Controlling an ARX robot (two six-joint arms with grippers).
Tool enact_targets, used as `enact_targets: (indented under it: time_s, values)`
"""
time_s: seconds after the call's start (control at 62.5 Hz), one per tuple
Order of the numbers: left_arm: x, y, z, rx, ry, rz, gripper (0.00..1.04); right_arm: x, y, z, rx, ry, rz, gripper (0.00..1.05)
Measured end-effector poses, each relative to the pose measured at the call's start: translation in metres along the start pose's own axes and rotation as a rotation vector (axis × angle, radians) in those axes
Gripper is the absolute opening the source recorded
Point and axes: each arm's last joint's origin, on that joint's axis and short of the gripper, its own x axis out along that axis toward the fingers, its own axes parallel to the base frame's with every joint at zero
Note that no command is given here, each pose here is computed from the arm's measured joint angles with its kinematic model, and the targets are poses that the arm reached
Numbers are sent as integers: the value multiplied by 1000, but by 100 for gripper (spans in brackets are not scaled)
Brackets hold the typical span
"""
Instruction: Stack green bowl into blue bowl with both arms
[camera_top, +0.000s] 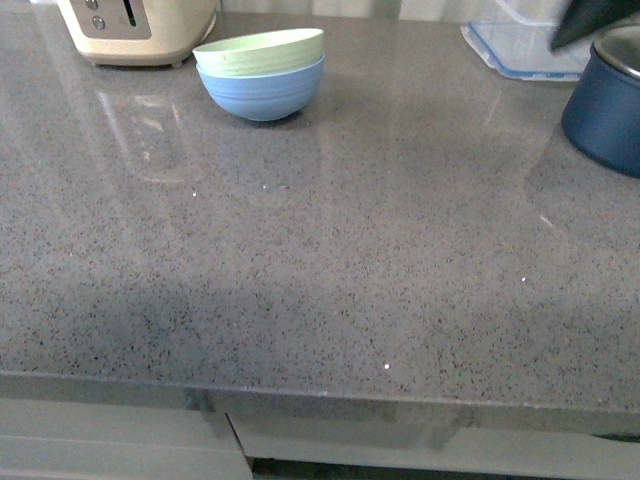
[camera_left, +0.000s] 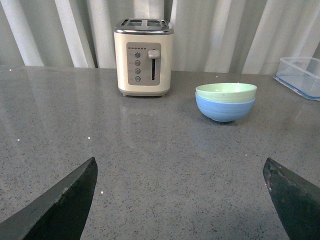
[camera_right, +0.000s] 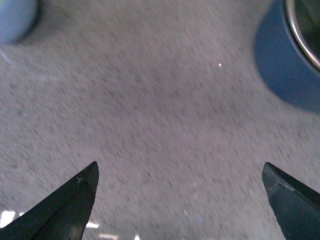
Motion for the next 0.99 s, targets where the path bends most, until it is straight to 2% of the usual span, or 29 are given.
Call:
enact_targets:
  time_s: [0.096, 0.256, 0.544, 0.656, 0.672, 0.688, 0.72, 0.8, 0.88, 0.992]
  values:
    - [0, 0, 0, 0, 0, 0, 98, -15, -22, -37, 42, 38, -44, 95]
    - [0, 0, 0, 0, 0, 0, 98, -36, -43, -82, 54, 62, -124, 95]
    - [0, 0, 0, 0, 0, 0, 98, -40, -45, -86, 35, 39, -135, 94]
    - [0, 0, 0, 0, 0, 1, 98, -23, -42, -109, -38, -400, -86, 76]
    - [0, 0, 0, 0, 0, 2, 98, -22, -42, -110, -40, -421, -83, 75]
    - [0, 0, 0, 0, 1, 0, 98, -20, -42, -115, -50, -513, -77, 70]
    - [0, 0, 0, 0, 0, 0, 98, -20, -42, -118, -55, -572, -74, 68]
    - [0, 0, 0, 0, -1, 0, 98, -30, -41, -118, -71, -857, -72, 53]
    - [0, 0, 0, 0, -1, 0, 98, -41, -40, -119, -79, -956, -69, 38]
    - [0, 0, 0, 0, -1, 1, 98, -38, -41, -132, -80, -945, -70, 19]
